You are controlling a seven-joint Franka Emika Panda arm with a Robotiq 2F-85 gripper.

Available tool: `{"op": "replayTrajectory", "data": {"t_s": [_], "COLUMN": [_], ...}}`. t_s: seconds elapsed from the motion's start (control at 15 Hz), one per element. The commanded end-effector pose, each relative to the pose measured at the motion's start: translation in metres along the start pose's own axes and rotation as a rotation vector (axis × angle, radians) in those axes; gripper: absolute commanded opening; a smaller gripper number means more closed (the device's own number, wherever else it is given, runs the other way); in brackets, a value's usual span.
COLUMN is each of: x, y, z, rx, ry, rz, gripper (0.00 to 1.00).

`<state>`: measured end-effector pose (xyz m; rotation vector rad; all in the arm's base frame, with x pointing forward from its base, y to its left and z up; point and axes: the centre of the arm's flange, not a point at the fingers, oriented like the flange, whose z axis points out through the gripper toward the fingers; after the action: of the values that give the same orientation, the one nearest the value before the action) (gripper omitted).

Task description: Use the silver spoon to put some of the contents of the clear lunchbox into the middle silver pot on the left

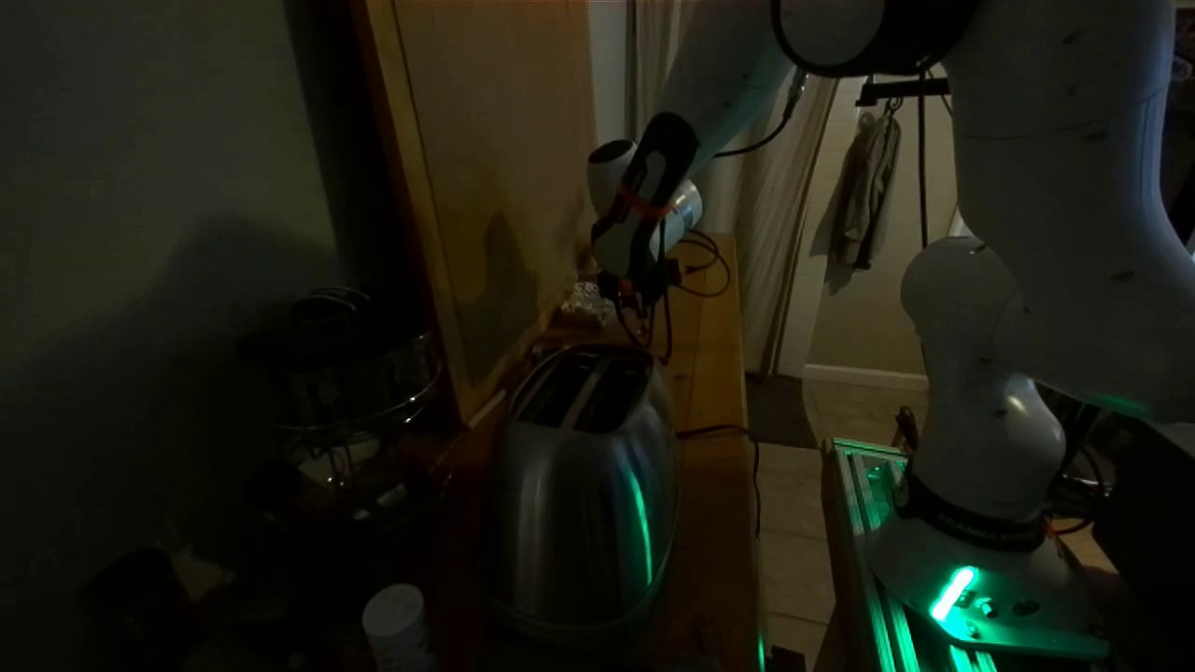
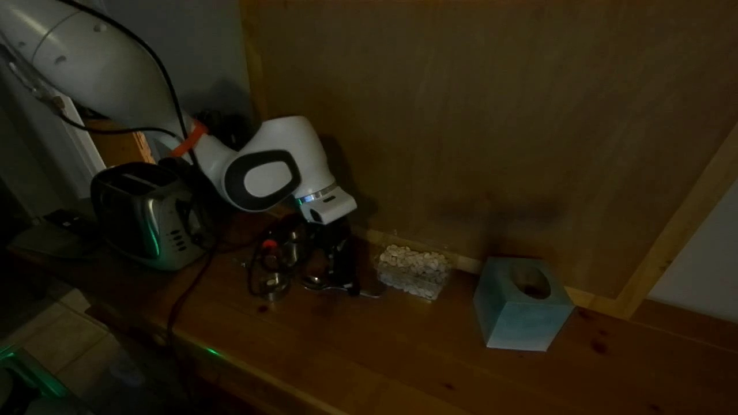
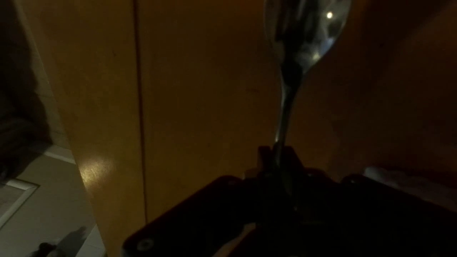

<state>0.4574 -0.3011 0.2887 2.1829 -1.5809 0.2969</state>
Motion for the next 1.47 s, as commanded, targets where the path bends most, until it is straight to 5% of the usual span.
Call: {"op": "replayTrajectory", "data": {"t_s": [0.0, 0.87, 0.93, 1.4], "x": [0.012, 0.02, 0.02, 0.033], "y": [-0.004, 0.004, 0.005, 0.017], "z": [0.017, 0.041, 0.041, 0.021], "rx": [0.01, 0.012, 0.014, 0.031], "ry": [-0.036, -0.11, -0.111, -0.095], "rz": [-0.028, -0.037, -0.035, -0.042], "gripper": [0.02, 0.02, 0.35, 0.77]}}
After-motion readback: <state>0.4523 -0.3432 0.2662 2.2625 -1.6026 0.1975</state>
